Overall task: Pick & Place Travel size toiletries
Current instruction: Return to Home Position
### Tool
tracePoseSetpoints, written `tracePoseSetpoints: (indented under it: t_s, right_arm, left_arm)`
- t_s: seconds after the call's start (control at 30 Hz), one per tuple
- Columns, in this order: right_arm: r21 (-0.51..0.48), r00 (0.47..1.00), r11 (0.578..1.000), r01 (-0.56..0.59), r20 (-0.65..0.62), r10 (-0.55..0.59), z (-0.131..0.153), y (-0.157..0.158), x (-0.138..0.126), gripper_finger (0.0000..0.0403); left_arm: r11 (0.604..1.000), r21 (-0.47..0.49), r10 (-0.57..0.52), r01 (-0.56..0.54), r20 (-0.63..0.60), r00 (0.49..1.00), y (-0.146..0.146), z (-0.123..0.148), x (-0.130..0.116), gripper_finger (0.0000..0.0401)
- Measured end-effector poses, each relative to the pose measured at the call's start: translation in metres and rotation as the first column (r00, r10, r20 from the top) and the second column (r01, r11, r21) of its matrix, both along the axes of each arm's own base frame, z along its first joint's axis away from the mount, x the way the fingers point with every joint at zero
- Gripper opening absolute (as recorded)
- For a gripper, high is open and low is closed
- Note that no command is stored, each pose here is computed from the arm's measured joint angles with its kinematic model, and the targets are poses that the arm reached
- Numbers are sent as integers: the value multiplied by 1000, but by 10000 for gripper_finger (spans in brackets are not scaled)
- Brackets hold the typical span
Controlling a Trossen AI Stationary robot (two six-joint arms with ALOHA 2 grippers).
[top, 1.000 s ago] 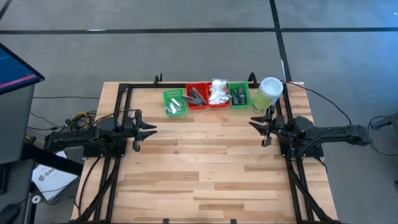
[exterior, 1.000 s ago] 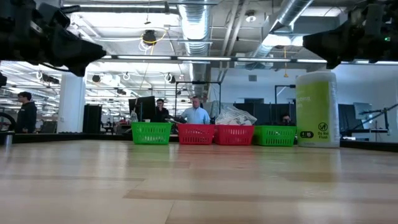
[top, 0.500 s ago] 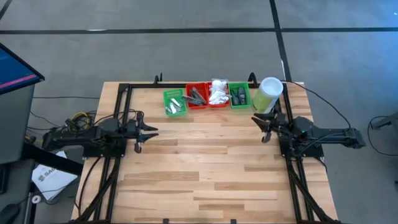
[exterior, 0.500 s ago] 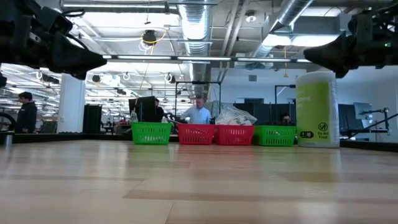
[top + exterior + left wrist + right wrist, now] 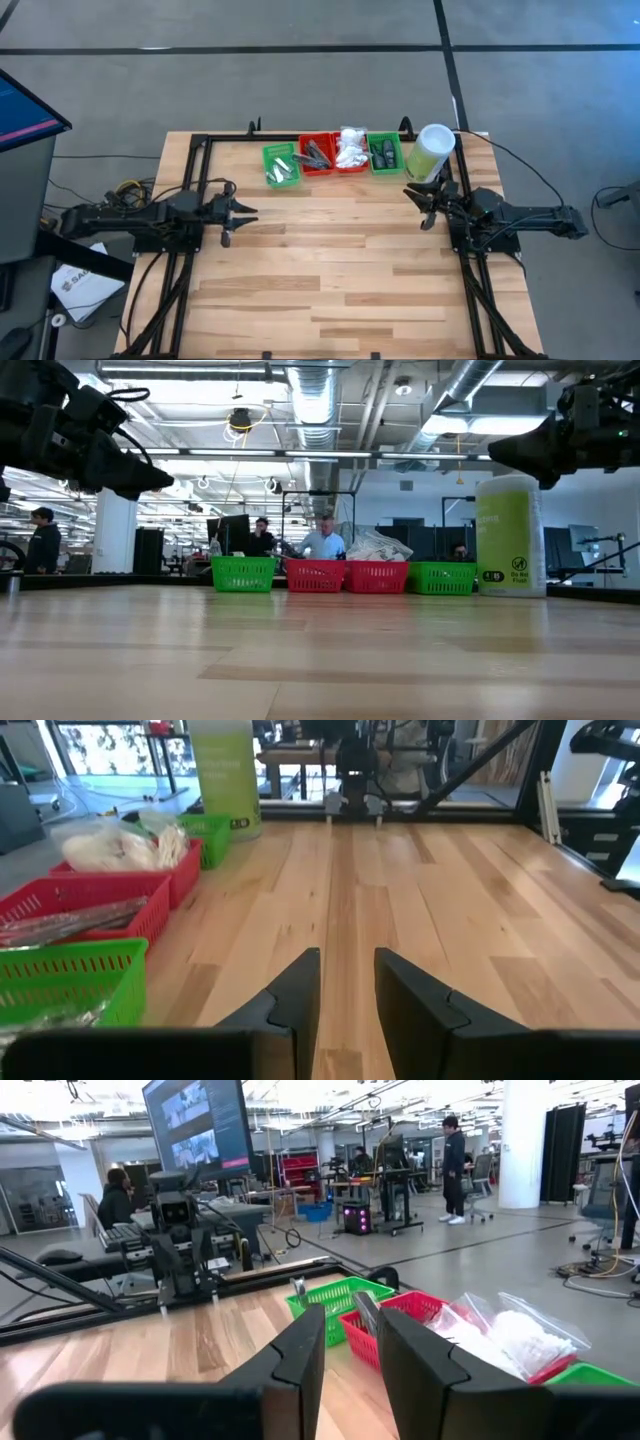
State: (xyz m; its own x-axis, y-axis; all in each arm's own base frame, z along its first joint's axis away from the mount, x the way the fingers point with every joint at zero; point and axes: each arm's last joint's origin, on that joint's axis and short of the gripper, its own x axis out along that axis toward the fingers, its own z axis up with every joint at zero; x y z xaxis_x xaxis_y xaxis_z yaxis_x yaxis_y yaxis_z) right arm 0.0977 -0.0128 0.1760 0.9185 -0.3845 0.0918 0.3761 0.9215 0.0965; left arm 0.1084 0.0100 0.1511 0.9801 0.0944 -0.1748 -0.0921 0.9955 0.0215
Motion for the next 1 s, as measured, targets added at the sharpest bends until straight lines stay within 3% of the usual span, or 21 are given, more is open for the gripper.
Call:
tracePoseSetpoints:
  t_s: [1.0]
  right_arm:
    - [0, 1000, 1000, 0, 1, 0, 0, 0, 0, 87]
  left_arm:
    - [1000, -4, 2, -2, -49, 999, 0, -4, 3, 90]
